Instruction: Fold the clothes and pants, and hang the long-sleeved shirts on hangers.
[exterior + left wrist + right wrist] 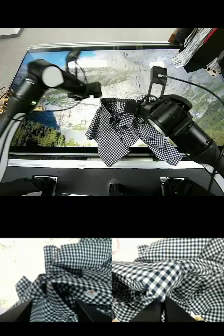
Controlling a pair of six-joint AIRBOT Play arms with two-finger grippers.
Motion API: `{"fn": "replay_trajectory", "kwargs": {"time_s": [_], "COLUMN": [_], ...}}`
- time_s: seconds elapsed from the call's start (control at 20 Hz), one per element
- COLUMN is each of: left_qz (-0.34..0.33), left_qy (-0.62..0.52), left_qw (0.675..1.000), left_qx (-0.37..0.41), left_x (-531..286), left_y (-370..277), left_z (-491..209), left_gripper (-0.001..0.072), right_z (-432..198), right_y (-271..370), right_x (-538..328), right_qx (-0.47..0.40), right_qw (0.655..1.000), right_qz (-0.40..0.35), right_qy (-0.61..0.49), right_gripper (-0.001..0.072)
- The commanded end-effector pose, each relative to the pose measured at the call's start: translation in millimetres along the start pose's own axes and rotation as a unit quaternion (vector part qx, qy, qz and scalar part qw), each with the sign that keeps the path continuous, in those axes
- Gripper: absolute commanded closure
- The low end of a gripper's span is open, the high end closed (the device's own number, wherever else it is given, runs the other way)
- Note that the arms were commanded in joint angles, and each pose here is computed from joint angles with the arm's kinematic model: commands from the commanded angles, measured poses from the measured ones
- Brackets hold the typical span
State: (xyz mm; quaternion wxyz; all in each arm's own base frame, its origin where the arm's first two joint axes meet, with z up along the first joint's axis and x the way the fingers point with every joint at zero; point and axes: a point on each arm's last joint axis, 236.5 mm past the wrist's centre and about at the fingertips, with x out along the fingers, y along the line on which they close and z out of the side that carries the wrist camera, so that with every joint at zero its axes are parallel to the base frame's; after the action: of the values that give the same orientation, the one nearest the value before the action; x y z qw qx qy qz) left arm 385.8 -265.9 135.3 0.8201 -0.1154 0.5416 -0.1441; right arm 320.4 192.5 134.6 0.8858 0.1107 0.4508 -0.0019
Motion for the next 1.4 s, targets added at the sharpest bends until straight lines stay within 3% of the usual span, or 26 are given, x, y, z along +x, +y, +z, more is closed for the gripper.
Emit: {"fn": "replay_trajectory", "kwargs": {"time_s": [0.0,0.3,0.5,0.75,0.85,1.05,1.35], "left_qz": [0.046,0.147,0.214,0.237,0.243,0.215,0.228], "left_qy": [-0.018,-0.069,-0.032,-0.051,-0.058,-0.124,-0.096], "left_qw": [0.999,0.982,0.96,0.949,0.945,0.921,0.907], "left_qx": [-0.006,-0.094,-0.177,-0.201,-0.21,-0.3,-0.341], "left_x": [-36.5,-91.2,-103.2,-119.7,-140.1,-187.0,-188.0], "left_y": [54.2,210.0,287.8,331.8,370.5,458.1,543.5], "left_z": [16.7,4.9,-32.0,-32.7,-41.1,-68.4,-129.2], "left_gripper": [0.0106,0.0106,0.0111,0.0108,0.0108,0.0108,0.0108], "right_z": [-1.4,-5.3,-8.0,-8.7,-8.8,-8.9,-8.8], "right_y": [8.5,9.1,5.4,4.2,4.0,3.9,3.8], "right_x": [0.1,-0.1,-0.1,-0.1,-0.1,-0.1,-0.1], "right_qx": [-0.013,-0.031,-0.032,-0.032,-0.032,-0.032,-0.032], "right_qw": [1.0,0.999,0.999,0.999,0.999,0.999,0.999], "right_qz": [0.017,0.019,0.011,0.009,0.008,0.008,0.008], "right_qy": [0.003,0.01,0.016,0.018,0.018,0.019,0.018], "right_gripper": [0.0686,0.0685,0.0685,0.0685,0.0685,0.0685,0.0685]}}
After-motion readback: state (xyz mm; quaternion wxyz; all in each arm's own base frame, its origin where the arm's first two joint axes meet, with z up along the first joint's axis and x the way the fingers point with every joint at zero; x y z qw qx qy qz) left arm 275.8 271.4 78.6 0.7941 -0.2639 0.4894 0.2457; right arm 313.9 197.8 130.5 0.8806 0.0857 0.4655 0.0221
